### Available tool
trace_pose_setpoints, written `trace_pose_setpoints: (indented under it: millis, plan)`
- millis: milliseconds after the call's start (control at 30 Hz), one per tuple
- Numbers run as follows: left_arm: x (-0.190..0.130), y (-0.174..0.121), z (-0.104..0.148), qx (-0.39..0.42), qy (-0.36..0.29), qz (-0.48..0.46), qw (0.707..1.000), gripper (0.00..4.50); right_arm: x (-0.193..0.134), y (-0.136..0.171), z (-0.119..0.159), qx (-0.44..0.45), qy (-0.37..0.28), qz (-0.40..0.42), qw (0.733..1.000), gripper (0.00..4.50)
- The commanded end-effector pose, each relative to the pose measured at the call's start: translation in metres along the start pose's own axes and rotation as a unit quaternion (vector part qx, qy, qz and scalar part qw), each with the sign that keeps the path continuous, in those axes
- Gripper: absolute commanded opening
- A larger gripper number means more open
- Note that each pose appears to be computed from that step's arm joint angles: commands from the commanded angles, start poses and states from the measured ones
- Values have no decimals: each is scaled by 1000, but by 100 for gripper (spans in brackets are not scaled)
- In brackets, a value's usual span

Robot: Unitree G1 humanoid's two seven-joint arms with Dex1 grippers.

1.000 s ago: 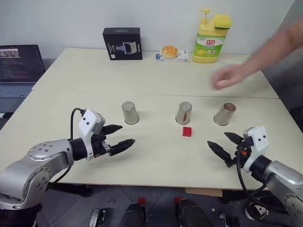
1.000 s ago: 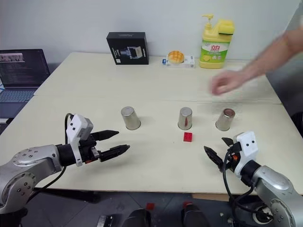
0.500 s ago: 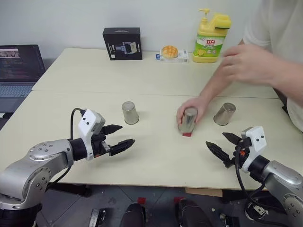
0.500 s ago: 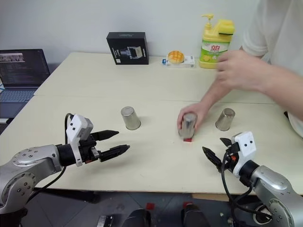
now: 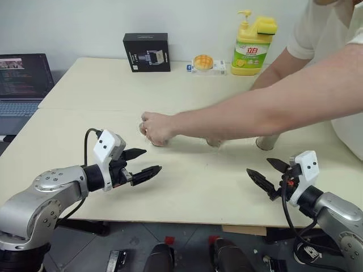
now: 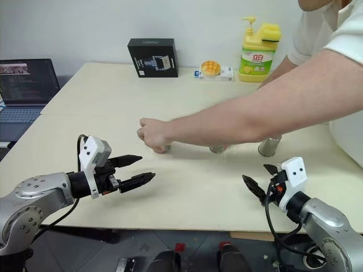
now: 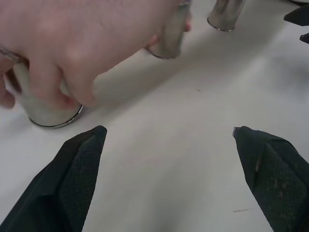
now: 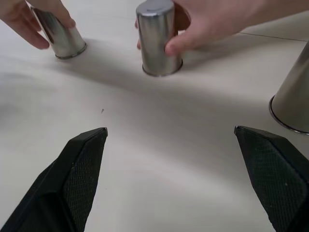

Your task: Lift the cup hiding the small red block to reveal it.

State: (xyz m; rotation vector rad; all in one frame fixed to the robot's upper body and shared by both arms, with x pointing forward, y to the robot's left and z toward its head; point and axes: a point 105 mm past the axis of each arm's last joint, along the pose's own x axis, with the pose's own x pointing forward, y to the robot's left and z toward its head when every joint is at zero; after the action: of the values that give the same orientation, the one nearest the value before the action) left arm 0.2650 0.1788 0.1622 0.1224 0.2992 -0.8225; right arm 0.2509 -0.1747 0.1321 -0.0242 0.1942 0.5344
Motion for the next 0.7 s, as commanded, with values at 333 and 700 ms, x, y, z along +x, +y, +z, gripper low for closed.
trace_pose_setpoints:
  millis: [333,700]
  plan:
    - [-7,3,7,20,-8,11,1000,450,-1,4,7,-9,-17,5,1000,448]
    - [-18,19,-2,23,-14,82,996,450,2,13,4,-9,-6,46,999,448]
